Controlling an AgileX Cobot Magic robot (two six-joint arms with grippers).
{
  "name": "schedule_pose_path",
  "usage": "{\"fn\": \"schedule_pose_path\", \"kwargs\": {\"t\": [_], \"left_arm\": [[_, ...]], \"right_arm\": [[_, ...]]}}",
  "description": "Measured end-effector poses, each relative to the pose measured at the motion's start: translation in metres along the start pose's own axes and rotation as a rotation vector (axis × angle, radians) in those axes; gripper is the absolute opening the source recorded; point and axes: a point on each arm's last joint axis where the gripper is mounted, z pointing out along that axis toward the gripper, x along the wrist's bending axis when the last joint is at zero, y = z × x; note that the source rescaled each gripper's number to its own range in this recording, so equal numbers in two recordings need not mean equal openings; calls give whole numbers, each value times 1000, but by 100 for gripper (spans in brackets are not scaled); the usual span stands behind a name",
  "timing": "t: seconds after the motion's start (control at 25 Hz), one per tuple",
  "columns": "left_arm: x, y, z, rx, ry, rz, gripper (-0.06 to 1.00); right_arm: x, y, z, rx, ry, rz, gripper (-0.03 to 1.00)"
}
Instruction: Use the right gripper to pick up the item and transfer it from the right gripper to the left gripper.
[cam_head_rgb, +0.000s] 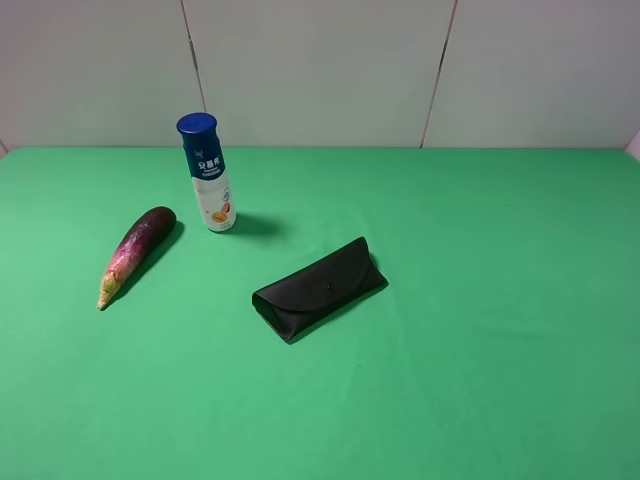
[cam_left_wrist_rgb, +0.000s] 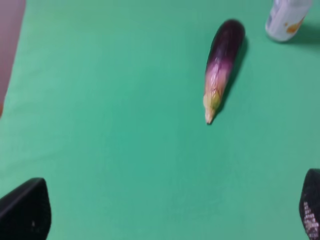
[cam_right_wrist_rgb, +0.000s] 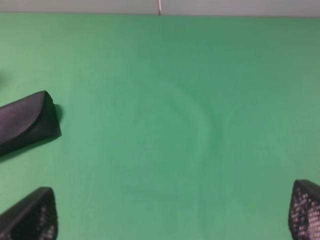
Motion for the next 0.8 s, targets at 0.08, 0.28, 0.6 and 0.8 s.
{"fn": "schedule_pose_path", "kwargs": {"t": [0.08, 0.28, 0.6, 0.8], "left_arm": [[-2, -15, -1, -19, -38, 11, 100], [-17, -42, 8, -81, -210, 68, 99], [-24, -52, 19, -83, -265, 72, 99], [-19, -51, 20, -87, -214, 70, 99]], "right_arm": [[0, 0, 0, 0, 0, 0, 100], [0, 0, 0, 0, 0, 0, 100], [0, 0, 0, 0, 0, 0, 100], [0, 0, 0, 0, 0, 0, 100]]}}
